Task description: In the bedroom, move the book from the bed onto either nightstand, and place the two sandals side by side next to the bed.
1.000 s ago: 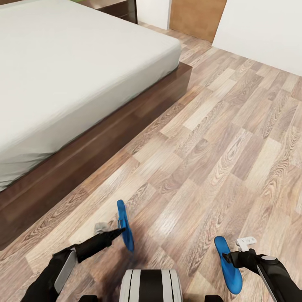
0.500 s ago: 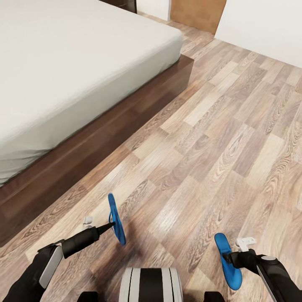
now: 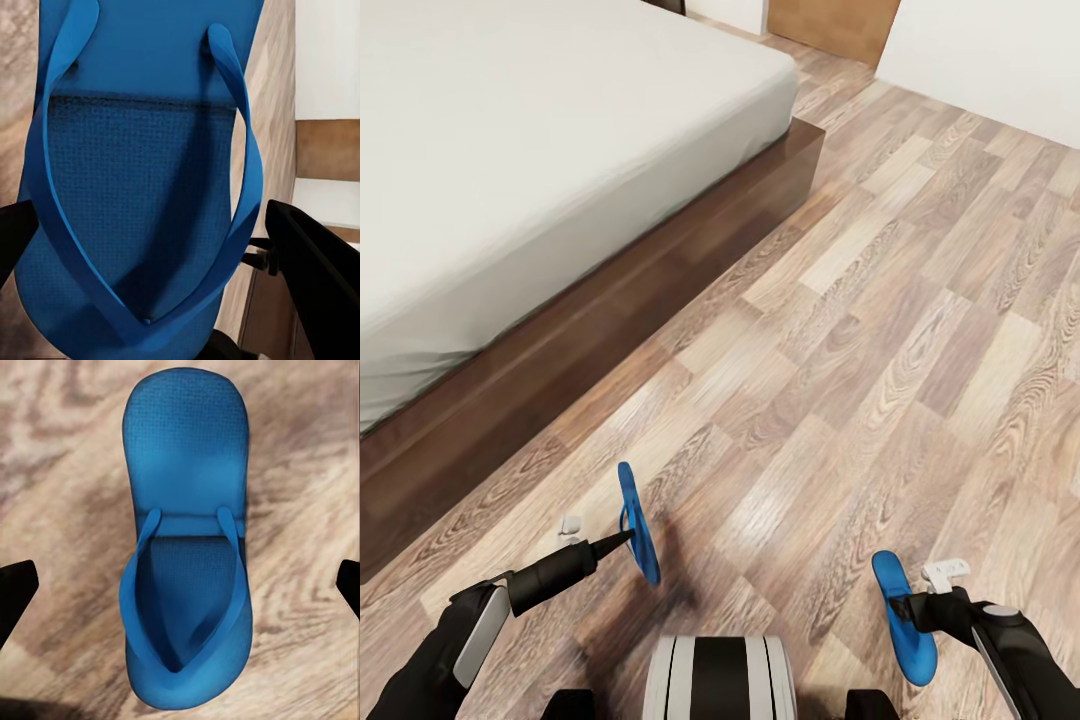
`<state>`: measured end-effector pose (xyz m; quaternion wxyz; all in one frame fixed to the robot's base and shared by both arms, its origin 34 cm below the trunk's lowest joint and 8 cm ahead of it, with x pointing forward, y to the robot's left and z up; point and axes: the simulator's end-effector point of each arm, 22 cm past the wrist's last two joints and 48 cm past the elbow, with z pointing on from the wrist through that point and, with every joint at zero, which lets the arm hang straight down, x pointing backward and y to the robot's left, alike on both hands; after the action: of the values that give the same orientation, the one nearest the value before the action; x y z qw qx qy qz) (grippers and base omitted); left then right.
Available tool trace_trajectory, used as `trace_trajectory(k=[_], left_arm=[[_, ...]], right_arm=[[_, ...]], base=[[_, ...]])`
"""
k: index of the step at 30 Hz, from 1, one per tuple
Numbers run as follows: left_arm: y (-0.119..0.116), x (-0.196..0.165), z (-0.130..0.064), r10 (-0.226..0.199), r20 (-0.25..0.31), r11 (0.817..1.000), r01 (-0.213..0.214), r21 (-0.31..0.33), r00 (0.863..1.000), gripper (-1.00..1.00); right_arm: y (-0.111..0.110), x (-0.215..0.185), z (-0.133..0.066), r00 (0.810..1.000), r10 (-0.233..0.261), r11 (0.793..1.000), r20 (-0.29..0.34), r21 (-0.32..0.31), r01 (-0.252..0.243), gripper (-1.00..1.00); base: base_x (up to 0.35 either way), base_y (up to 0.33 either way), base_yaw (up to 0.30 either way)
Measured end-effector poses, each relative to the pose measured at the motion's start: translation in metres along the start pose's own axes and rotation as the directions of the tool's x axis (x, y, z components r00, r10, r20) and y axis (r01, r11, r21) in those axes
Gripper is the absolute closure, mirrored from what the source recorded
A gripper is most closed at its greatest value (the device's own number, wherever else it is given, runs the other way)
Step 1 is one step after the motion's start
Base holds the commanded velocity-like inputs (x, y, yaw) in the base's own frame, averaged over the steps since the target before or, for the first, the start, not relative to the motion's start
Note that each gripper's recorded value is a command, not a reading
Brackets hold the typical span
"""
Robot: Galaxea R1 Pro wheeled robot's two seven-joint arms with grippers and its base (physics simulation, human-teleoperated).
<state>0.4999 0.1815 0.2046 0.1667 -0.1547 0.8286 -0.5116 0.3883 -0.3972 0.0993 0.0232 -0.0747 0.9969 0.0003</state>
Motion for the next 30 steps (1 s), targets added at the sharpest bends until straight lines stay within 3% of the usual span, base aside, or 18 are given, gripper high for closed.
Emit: trace_trajectory(k=[30], left_arm=[[0.050, 0.041, 0.005, -0.099, -0.051, 0.994, 0.096, -0.054, 0.994, 1.00]], right_arm=[[0.006, 0.043, 0.033, 0.995, -0.005, 1.000, -0.103, -0.014, 0.004, -1.00]], base=[[0.000, 0.000, 0.000]])
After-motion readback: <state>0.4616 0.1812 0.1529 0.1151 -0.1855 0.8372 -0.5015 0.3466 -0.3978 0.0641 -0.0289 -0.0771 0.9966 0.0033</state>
